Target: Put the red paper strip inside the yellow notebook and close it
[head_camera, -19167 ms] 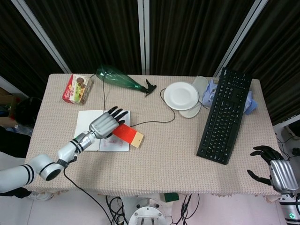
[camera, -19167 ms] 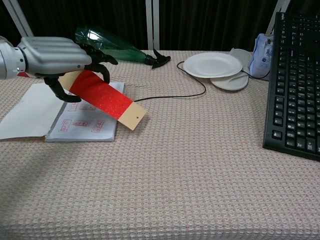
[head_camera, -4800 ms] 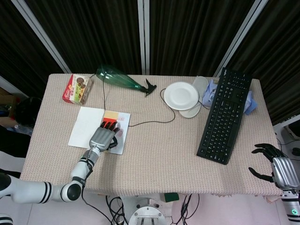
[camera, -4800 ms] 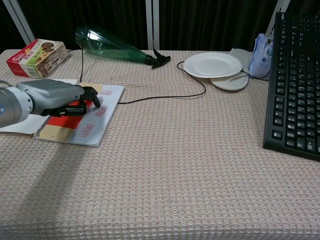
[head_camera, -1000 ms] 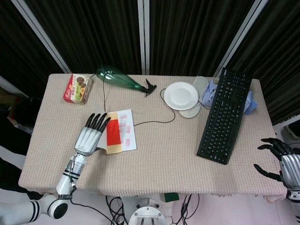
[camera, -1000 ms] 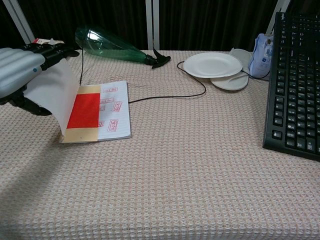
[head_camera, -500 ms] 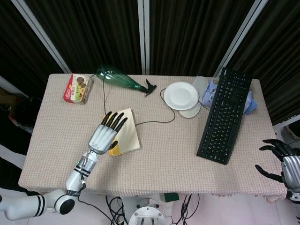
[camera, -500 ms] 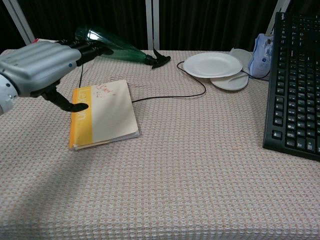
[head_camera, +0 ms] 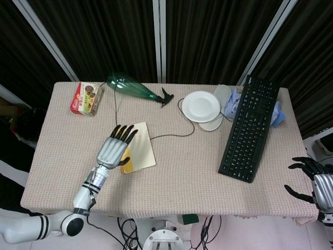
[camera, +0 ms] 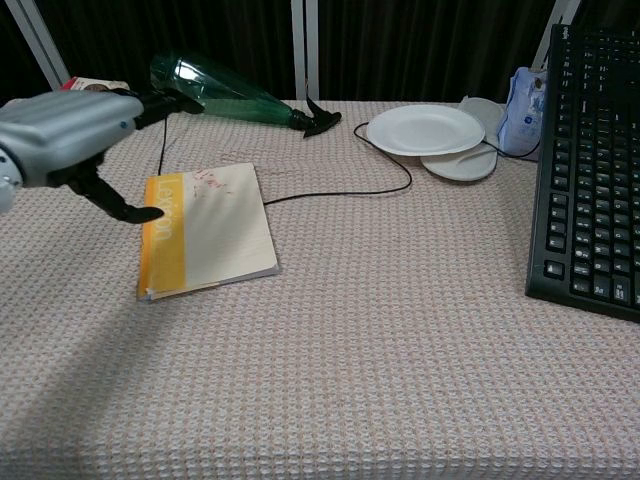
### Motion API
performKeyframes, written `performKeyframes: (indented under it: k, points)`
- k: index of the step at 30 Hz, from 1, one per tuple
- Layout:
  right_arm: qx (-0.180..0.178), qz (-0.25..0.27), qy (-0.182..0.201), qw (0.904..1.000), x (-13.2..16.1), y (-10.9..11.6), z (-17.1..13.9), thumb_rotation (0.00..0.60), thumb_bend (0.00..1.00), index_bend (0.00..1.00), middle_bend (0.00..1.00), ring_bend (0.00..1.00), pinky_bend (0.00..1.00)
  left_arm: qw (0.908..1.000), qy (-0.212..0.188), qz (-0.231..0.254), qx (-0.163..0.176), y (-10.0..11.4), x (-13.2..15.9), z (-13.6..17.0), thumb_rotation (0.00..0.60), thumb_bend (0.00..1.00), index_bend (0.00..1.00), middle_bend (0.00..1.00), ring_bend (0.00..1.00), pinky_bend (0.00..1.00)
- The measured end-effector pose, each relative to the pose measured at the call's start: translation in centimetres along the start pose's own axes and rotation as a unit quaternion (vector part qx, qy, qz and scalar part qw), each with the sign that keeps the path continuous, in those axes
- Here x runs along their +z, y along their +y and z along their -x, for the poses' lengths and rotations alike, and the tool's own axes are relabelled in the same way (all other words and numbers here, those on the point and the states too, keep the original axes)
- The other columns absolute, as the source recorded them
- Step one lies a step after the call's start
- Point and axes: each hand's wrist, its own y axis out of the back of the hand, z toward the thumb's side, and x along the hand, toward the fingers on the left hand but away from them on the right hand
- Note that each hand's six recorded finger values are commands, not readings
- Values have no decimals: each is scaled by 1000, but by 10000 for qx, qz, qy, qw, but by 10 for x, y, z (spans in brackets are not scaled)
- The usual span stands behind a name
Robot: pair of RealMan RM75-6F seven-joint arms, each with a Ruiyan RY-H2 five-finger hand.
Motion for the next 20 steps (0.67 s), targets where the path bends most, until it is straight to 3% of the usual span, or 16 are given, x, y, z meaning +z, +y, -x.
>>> performKeyframes:
  k: [7,11,20]
  points:
    - [-24,-168,40,9998,0,2,5,600,122,410,210,175,253,9943,1031,214,179,30,-79,53,600,191,61,0,0,55]
    - [-101,-191,118,9997,3,4,7,600,122,306,206,169,247,9865,1590,209,329,40,-118,104,600,190,64,0,0,55]
    - [95,-344,403,9986,15,-4,8,600,130,272,205,169,247,9749,2122,158,650,35,-136,202,600,190,73,0,0,55]
